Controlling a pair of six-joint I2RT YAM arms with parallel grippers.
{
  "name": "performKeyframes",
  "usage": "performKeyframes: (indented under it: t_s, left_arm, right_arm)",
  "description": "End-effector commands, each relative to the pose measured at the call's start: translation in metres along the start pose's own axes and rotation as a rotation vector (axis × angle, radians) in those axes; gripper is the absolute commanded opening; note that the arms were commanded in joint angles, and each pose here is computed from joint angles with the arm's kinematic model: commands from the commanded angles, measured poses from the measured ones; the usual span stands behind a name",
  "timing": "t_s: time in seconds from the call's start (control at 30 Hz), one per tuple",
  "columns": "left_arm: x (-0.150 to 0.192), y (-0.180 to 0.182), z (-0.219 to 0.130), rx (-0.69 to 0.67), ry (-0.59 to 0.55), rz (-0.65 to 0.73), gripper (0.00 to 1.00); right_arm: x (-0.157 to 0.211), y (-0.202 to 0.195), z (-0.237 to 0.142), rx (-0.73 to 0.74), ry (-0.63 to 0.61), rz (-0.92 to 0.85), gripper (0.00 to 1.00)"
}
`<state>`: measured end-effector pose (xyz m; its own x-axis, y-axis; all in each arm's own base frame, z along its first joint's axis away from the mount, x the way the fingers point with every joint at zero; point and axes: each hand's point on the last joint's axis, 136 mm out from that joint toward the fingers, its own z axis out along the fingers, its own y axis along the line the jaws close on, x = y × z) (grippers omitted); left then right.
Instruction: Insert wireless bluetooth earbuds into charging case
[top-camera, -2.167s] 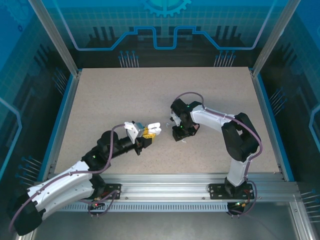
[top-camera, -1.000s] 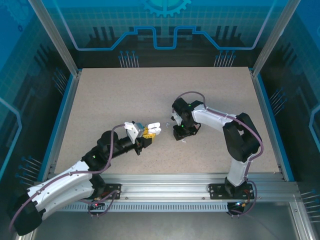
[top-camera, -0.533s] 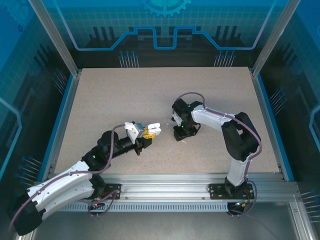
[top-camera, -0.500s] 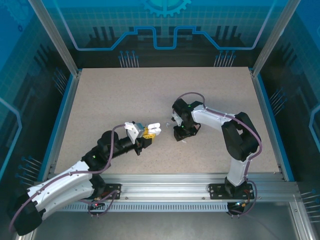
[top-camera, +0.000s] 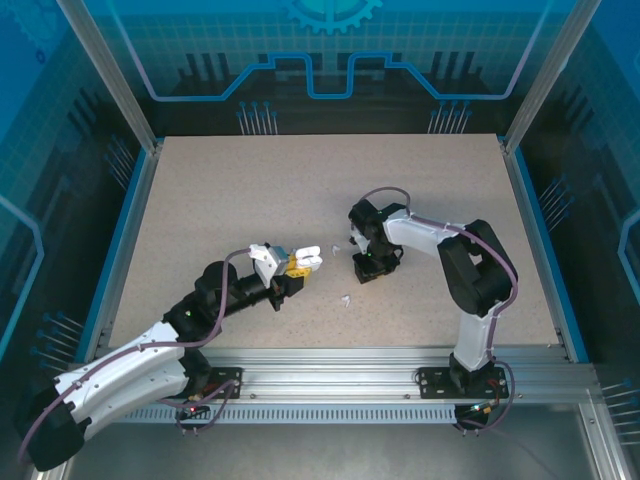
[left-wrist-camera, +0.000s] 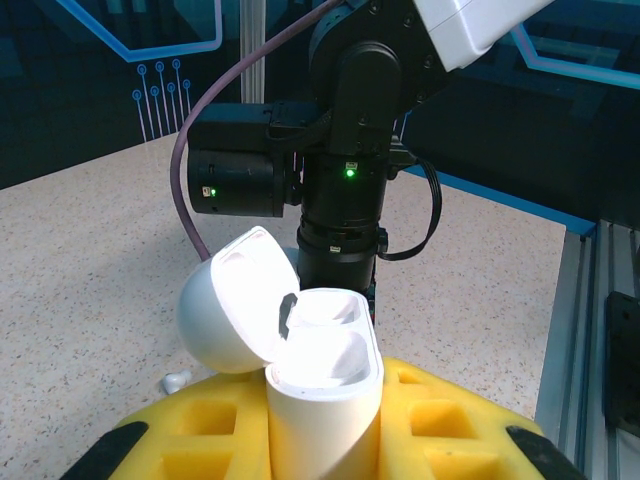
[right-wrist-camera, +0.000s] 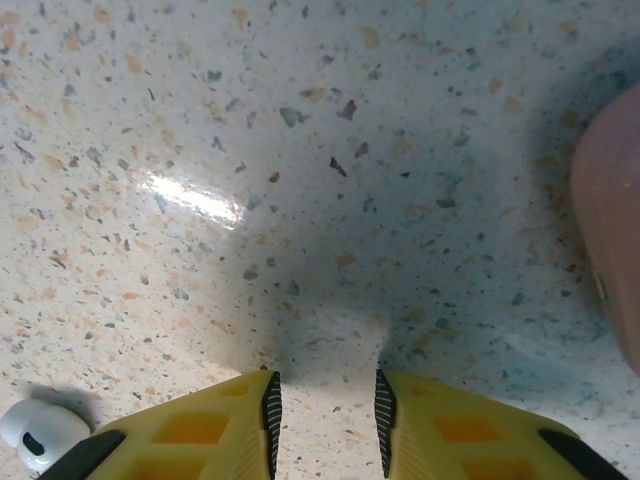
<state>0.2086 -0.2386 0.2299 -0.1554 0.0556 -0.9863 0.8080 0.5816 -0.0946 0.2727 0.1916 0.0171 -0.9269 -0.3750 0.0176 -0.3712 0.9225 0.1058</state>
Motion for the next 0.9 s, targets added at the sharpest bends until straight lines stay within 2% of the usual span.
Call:
performKeyframes:
  t_s: [0.0,0.2,0.37,0.67,0.87]
  left_arm:
    - [-0.004,0.001,-0.001,-0.011,-0.014,0.014,0.13]
    - [-0.005,0.001,-0.003,-0.013,-0.019,0.014,0.12]
    - [-0.007,-0.001,-0.005,-0.004,-0.030,0.012,0.12]
    - [-0.009,-0.002,-0.009,-0.007,-0.043,0.026,0.12]
    - [-0.009,-0.001,-0.009,-0.010,-0.045,0.028,0.12]
  right_arm:
    - [0.004,0.006,-0.013,-0.028,-0.024,-0.014,0.33]
    - [0.011,0.037,-0.037,-0.157,-0.107,0.003,0.38]
    - [0.024,0.068,-0.034,-0.196,-0.083,-0.032,0.46]
    - [0.026,0.082,-0.011,-0.139,-0.009,-0.074,0.48]
    - [0.022,0.087,0.000,-0.122,0.023,-0.096,0.45]
